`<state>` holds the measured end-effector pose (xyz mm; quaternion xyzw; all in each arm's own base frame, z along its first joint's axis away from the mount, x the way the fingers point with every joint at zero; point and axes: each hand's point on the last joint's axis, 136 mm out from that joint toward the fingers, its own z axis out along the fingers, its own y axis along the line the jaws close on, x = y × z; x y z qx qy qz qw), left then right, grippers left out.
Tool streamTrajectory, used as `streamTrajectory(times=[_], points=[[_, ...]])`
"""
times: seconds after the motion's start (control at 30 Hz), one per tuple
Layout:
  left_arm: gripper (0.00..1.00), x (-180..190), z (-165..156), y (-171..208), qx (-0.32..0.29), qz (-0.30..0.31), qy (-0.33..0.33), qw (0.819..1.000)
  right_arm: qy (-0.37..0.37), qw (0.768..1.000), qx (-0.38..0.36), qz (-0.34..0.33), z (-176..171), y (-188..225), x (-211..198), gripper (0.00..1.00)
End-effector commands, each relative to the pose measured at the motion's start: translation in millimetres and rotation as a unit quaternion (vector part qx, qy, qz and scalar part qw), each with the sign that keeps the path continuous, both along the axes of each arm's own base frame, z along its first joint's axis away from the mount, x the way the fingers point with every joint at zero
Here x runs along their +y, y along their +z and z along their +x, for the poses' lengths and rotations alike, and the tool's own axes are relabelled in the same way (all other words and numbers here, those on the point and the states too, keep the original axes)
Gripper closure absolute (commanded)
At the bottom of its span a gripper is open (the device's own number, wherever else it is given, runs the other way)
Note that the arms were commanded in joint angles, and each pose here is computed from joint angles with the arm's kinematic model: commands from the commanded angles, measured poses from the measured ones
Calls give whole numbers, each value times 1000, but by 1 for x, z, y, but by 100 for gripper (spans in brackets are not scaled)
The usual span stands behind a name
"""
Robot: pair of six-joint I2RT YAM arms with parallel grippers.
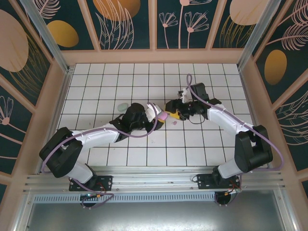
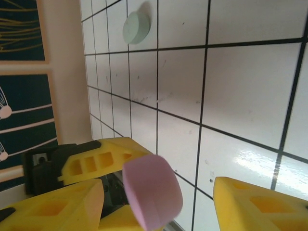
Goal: Insert wireless bluetooth earbuds into charging case
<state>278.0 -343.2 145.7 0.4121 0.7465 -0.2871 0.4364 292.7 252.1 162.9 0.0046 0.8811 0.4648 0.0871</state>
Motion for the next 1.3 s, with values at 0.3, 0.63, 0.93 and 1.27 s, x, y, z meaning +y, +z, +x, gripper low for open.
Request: streamTrajectory(times=[0.3,0.63,0.93,1.27], points=[[66,-18,-12,49,-18,-48,-55,997,40,998,-26,30,-13,28,14,59],[57,-26,8,53,-25,-42,-34,998,7,997,-42,62,-10,38,14,85],[41,-27,20,70,-40,-68,-2,997,-9,995,-43,86,4,44,10,93],[27,1,27,92,-43,-147,33,988,-69,991,-26,111,23,44,-11,95]])
